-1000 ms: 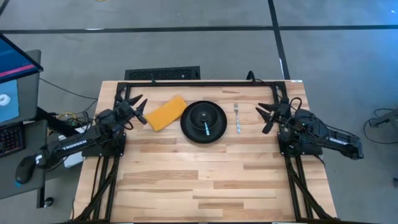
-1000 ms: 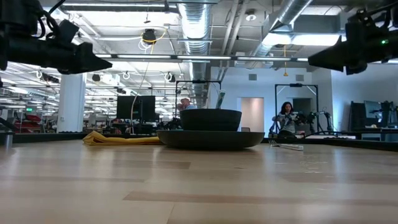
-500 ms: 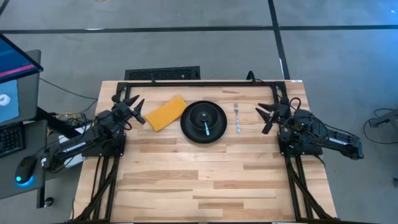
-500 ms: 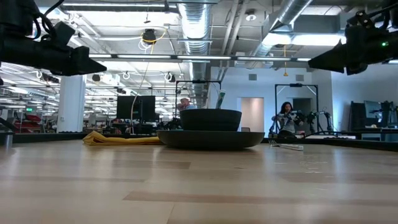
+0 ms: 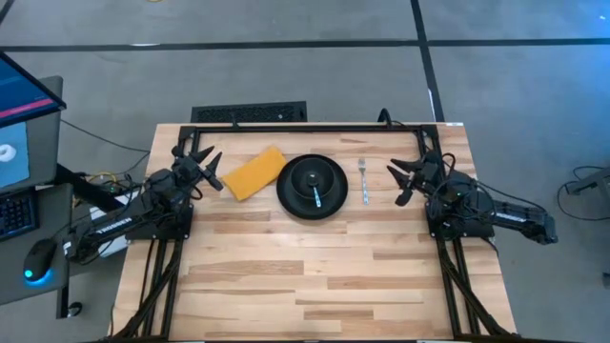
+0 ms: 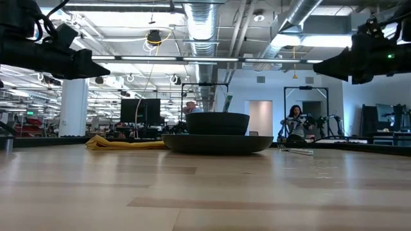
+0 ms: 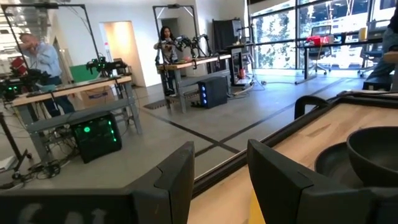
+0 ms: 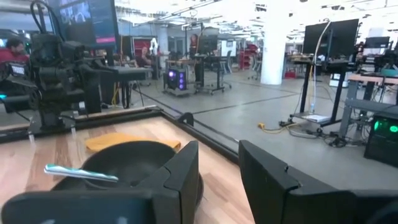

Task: Set table place
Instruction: Return to Home Position

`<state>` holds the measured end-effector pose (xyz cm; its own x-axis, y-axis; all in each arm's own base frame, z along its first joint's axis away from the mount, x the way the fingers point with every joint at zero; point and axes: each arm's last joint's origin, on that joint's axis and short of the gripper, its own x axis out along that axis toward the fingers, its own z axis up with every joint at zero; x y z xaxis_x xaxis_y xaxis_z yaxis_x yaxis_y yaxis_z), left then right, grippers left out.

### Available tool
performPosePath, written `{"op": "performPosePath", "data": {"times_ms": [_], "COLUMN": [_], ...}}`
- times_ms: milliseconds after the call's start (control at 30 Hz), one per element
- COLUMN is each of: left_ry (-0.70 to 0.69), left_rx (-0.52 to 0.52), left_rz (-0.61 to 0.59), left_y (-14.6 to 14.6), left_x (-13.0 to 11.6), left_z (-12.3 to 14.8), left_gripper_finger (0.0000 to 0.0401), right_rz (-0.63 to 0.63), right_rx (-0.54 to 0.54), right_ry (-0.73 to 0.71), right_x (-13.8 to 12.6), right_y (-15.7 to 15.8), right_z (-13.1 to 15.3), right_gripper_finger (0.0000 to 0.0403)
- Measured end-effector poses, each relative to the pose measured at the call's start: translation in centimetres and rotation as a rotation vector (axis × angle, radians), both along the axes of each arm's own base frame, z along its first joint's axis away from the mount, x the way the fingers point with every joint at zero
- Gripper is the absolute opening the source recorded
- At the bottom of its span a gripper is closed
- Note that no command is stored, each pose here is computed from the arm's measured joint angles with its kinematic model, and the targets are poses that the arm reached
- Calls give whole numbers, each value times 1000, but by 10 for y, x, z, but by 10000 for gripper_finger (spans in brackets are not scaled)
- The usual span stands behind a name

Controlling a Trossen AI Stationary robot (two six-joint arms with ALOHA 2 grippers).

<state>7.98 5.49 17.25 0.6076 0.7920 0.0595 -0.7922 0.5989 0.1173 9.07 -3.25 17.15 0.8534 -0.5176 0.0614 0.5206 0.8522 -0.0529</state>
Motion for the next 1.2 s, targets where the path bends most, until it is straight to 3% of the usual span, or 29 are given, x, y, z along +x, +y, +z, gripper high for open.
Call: {"op": "performPosePath", "data": {"times_ms": [1200], "left_ry": [-22], "left_rx": [-24], "left_rz": [-3], "left_y": [0], "left_x": [0], "left_z": [-1], "left_gripper_finger": [140], "right_rz": [-23], "right_rx": [-13], "right_ry": [9], "right_x": [-1], "right_y": [-2], "right_z": [-1], "right_gripper_finger": [138]}}
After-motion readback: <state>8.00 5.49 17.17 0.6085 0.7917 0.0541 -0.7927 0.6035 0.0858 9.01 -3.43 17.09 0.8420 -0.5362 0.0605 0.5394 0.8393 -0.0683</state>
